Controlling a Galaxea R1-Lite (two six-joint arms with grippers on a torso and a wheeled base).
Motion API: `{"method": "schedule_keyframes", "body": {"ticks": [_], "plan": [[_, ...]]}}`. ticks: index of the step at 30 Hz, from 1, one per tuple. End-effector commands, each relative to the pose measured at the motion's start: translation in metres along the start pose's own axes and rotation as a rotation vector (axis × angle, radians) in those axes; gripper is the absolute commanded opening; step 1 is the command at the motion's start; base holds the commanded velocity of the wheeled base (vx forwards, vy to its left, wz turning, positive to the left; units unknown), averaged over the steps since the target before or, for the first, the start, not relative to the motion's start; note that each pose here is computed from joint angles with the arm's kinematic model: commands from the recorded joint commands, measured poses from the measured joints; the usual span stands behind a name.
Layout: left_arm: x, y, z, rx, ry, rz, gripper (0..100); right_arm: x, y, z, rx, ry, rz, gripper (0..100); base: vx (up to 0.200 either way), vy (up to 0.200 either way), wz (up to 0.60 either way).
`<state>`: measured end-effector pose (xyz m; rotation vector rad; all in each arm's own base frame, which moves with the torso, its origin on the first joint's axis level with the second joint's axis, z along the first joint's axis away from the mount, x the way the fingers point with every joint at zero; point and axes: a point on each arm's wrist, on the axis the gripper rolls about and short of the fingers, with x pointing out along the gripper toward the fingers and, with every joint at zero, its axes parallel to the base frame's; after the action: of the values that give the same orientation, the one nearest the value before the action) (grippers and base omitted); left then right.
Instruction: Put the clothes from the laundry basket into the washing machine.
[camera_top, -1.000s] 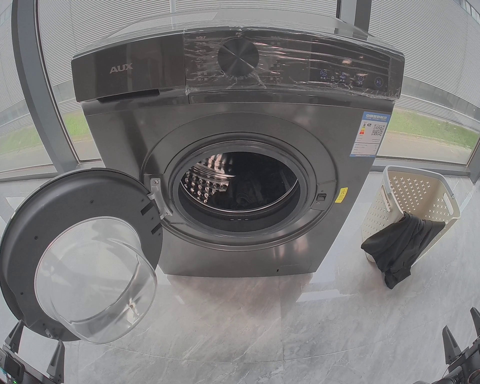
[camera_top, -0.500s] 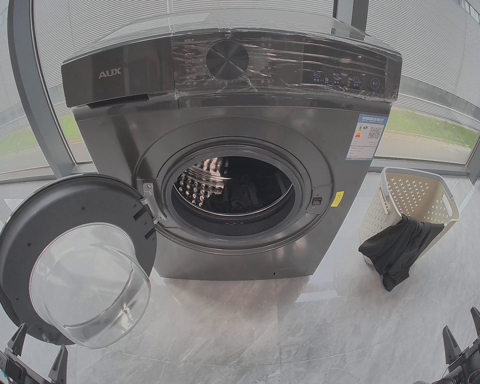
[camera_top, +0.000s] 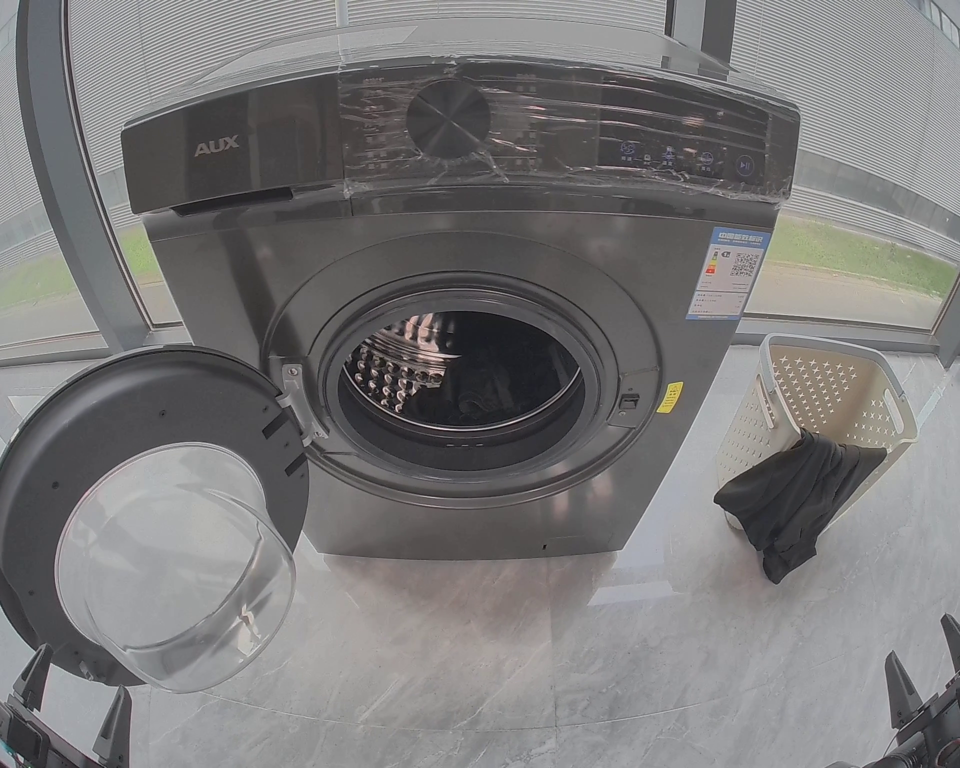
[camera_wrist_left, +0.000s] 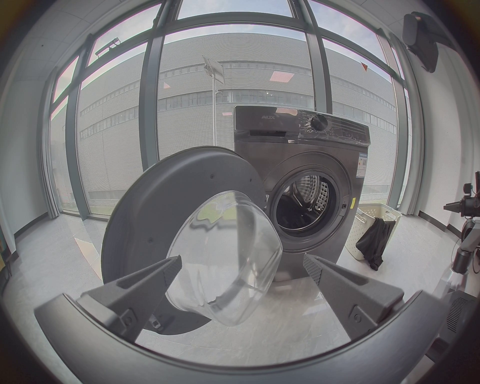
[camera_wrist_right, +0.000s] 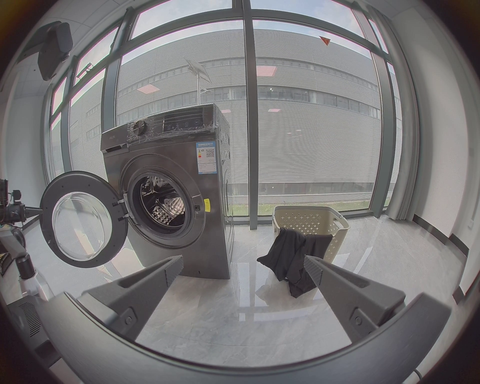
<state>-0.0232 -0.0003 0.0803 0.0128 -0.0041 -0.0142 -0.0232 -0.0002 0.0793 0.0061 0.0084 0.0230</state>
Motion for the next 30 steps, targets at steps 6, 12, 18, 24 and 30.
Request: {"method": "schedule_keyframes", "body": {"ticks": [6, 12, 18, 24, 30], "plan": [[0.0003, 0.0000, -0.0046, -0.010, 0.004, 0.002, 100, -0.0001, 0.0000, -0.0035, -0.002, -0.001, 0.000, 100, 0.000, -0.200, 0.00], [0.0003, 0.0000, -0.0046, -0.002, 0.004, 0.000, 100, -0.0001, 0.0000, -0.0035, 0.000, -0.001, 0.000, 100, 0.000, -0.200, 0.00], [0.0002, 0.0000, -0.0043, -0.011, 0.004, 0.000, 100, -0.0002, 0.0000, -0.0031, 0.000, -0.002, 0.000, 100, 0.000, -0.200, 0.00], [0.0002, 0.0000, -0.0042, -0.010, 0.002, -0.001, 100, -0.0001, 0.0000, -0.0035, 0.000, -0.001, 0.000, 100, 0.000, -0.200, 0.00], [0.0002, 0.0000, -0.0042, -0.013, 0.003, 0.000, 100, -0.0001, 0.0000, -0.0035, 0.000, -0.001, 0.000, 100, 0.000, -0.200, 0.00]]}}
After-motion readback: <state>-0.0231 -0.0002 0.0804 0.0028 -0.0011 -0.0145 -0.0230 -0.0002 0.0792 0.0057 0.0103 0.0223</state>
